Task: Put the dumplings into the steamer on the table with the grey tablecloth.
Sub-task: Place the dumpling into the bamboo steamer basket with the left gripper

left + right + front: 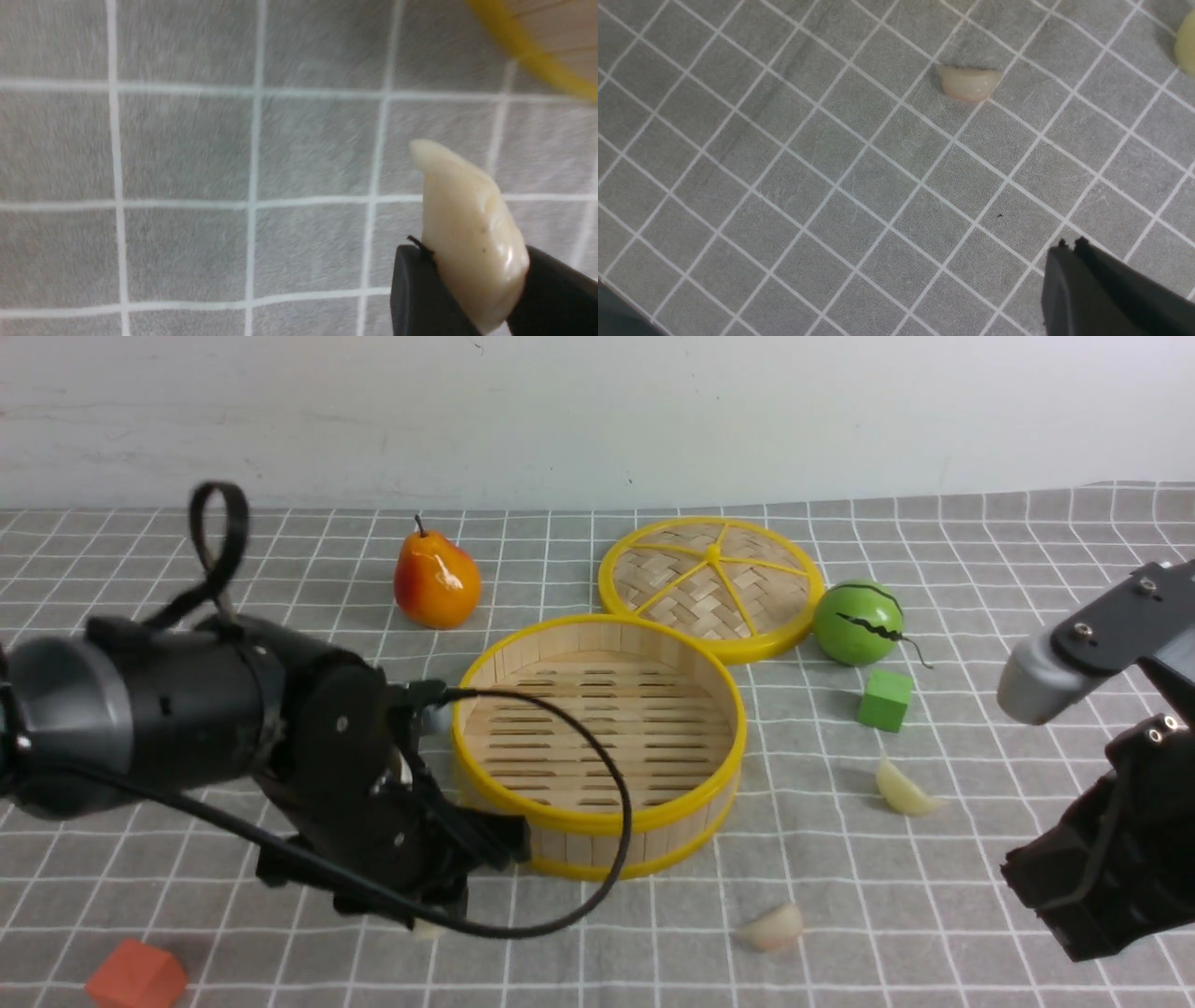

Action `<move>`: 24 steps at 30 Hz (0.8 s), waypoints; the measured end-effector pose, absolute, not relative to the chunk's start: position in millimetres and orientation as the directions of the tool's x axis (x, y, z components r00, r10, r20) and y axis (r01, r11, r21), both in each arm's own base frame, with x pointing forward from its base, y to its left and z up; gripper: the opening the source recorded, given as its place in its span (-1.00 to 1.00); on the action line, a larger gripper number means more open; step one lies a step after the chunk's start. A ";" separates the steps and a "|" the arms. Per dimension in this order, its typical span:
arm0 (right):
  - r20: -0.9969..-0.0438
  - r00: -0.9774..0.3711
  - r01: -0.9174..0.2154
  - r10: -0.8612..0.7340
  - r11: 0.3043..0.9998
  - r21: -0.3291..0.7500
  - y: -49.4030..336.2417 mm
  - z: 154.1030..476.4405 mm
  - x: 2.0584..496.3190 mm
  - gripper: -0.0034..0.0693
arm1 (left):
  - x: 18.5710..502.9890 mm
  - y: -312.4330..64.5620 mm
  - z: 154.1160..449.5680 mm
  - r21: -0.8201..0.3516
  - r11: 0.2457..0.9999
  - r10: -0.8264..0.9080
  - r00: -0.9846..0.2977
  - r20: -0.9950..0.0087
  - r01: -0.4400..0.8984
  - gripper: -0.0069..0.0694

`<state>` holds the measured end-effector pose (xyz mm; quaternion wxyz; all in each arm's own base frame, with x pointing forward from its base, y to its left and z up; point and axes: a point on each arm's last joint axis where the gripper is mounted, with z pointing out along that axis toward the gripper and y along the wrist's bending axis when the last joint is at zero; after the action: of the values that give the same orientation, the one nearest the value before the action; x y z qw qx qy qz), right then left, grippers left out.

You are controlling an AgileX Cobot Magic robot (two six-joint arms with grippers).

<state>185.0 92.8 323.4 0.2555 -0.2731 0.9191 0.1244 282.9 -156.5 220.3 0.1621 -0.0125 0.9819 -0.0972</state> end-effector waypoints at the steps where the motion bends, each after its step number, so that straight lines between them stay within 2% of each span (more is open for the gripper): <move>1: -0.538 -0.721 -0.565 -0.437 0.820 0.090 92.9 323.5 185.1 -0.90 | 287.6 -159.1 231.3 -0.203 0.979 -0.047 -0.939 -0.340 0.024 -0.22; 6: -0.544 -0.726 -0.562 -0.421 0.819 0.117 94.9 324.1 184.5 -0.89 | 323.8 -178.7 296.1 -0.211 0.966 0.036 -0.882 -0.470 0.151 -0.22; 9: -0.541 -0.732 -0.557 -0.413 0.821 0.126 95.4 323.8 184.7 -0.89 | 355.3 -192.3 303.6 -0.197 0.965 0.061 -0.876 -0.478 0.174 -0.22; 11: -0.533 -0.742 -0.549 -0.407 0.825 0.135 95.7 322.7 185.0 -0.88 | 369.3 -196.5 295.2 -0.187 0.968 0.066 -0.887 -0.458 0.168 -0.22; 13: -0.501 -0.772 -0.524 -0.391 0.838 0.154 96.8 318.0 188.0 -0.88 | 401.1 -207.5 275.4 -0.164 0.973 0.076 -0.900 -0.430 0.160 -0.22; 18: -0.439 -0.819 -0.480 -0.369 0.860 0.172 99.3 306.1 197.0 -0.86 | 433.0 -221.0 230.0 -0.121 0.981 0.099 -0.922 -0.373 0.154 -0.22; 21: -0.412 -0.834 -0.469 -0.367 0.865 0.179 102.1 297.9 204.1 -0.84 | 441.1 -224.6 217.2 -0.112 0.982 0.104 -0.924 -0.367 0.154 -0.21; 24: -0.390 -0.845 -0.461 -0.367 0.869 0.181 105.2 289.3 212.2 -0.82 | 443.3 -225.3 212.5 -0.106 0.982 0.106 -0.925 -0.365 0.155 -0.11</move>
<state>212.2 105.2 289.3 0.1741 -0.2176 0.9509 0.1350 443.3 -225.3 212.5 0.1817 0.0667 0.9788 -0.0666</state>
